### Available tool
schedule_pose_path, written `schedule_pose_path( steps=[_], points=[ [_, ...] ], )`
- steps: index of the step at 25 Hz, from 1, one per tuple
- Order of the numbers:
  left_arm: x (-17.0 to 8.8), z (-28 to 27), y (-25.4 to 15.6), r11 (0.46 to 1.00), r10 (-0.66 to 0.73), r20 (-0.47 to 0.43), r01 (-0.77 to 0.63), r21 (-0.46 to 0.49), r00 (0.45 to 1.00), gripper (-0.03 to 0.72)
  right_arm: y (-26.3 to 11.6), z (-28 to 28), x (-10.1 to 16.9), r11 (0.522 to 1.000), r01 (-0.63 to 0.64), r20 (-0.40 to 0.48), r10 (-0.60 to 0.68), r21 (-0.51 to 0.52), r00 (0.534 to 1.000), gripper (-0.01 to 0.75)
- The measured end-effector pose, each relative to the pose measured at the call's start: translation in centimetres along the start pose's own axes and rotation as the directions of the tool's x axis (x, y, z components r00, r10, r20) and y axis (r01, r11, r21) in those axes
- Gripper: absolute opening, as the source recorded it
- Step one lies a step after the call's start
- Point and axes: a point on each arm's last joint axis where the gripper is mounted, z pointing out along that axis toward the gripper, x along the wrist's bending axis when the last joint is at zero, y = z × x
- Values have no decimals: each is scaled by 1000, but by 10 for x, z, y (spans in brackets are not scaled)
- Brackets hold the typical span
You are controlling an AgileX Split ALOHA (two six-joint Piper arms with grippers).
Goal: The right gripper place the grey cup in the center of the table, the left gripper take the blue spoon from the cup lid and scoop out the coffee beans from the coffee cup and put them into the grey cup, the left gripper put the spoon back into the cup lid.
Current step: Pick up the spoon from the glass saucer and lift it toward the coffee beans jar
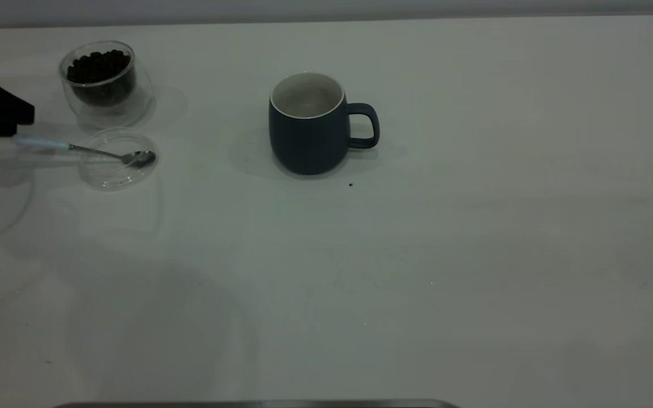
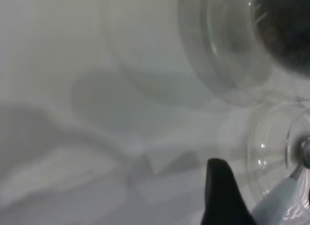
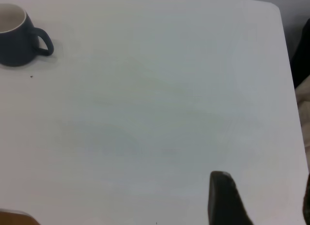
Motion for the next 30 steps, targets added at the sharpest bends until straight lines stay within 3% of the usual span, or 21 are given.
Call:
schedule_pose_path(
  steps=[10,30],
  points=[
    [7,13,-13,999,-34,15,33,27,999,485,0,0,0,1000,0,0,0,0,1000,358],
    [0,18,-19,997,-68,137,64,36,988,485,0,0,0,1000,0,0,0,1,1000,358]
  ],
)
